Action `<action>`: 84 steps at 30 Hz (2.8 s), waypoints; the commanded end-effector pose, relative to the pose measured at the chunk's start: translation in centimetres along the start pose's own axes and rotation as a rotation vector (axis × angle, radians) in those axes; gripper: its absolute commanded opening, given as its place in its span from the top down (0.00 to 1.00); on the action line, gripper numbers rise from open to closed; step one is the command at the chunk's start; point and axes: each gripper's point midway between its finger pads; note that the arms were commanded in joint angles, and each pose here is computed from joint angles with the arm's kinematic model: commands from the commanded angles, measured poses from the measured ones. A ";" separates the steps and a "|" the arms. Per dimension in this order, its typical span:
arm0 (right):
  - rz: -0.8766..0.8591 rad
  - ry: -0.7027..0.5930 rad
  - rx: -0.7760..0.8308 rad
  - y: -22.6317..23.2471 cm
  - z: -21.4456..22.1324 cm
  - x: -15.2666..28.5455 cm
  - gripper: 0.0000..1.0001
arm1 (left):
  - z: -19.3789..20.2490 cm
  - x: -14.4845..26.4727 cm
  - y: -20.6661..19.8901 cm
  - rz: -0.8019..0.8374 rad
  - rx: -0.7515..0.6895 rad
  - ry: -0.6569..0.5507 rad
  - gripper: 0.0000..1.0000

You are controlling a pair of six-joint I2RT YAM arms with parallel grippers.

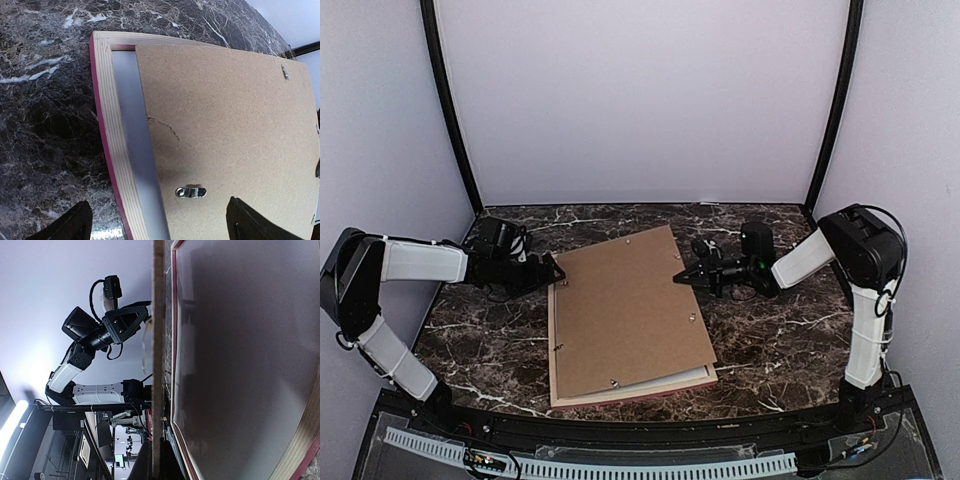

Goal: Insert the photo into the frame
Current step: Place the backboard on the frame body.

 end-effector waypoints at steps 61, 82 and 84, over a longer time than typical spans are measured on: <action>0.024 -0.004 0.144 1.4 -2.2 -2.4 1.00 | 1.7 -1.6 -0.2 0.078 0.047 0.035 0.05; 0.166 -0.012 0.134 -2.3 -3.2 -2.6 1.00 | 2.8 0.0 0.6 -0.041 -0.009 0.067 0.05; 0.171 -0.011 0.131 -2.5 -3.2 -2.6 0.99 | 3.1 0.9 0.6 -0.071 -0.028 0.071 0.04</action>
Point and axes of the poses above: each gripper's point midway between its finger pads, its own x axis back along the fingers, its own y axis along the line the jaws close on, z = x × y, and after that the axes turned 9 degrees about -x, right-handed
